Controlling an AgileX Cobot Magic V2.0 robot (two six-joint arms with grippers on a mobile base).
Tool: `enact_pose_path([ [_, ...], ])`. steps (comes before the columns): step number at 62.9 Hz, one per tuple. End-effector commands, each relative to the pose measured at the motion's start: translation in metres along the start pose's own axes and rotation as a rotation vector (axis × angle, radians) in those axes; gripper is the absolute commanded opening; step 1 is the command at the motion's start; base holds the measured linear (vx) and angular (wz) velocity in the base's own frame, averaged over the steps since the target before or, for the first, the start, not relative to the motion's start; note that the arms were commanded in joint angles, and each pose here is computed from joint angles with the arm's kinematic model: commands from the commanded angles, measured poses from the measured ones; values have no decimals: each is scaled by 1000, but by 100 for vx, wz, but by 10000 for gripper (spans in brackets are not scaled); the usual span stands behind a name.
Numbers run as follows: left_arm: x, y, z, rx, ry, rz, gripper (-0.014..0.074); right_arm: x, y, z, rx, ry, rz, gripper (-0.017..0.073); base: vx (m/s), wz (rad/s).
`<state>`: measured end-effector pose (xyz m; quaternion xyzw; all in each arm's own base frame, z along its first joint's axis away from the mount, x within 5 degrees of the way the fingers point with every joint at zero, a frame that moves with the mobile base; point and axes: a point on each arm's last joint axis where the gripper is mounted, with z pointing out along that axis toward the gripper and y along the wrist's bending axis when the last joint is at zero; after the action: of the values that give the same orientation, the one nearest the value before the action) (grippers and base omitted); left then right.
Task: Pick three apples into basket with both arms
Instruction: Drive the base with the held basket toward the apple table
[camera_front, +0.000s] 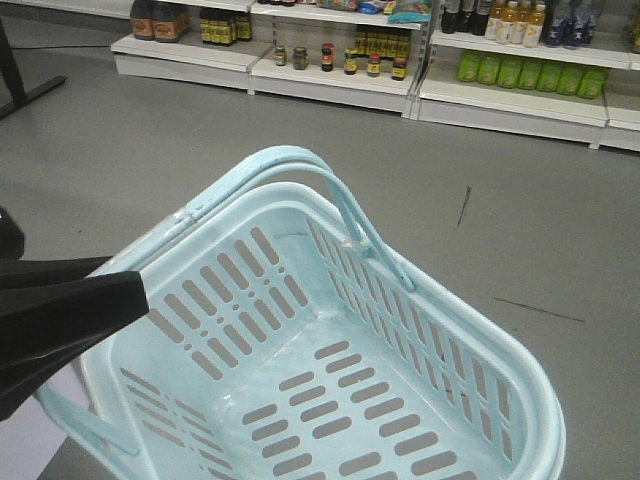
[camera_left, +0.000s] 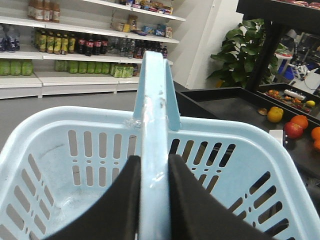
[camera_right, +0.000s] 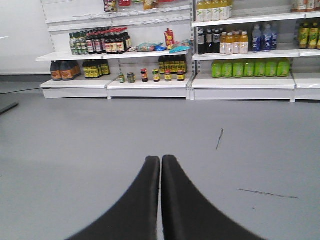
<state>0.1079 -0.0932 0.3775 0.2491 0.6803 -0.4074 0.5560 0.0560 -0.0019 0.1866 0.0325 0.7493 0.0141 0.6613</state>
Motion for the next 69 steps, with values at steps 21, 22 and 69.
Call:
enact_pose_path([
  [21, -9, -1, -2, -28, -30, 33, -6, -3, 1, 0, -12, -75, -16, -5, 22, -41],
  [22, -9, -1, -2, -28, -30, 33, -6, -3, 1, 0, -12, -75, -16, -5, 21, -42],
  [69, -9, -1, -2, -28, -30, 33, -6, -3, 1, 0, -12, -75, -16, -5, 19, -26],
])
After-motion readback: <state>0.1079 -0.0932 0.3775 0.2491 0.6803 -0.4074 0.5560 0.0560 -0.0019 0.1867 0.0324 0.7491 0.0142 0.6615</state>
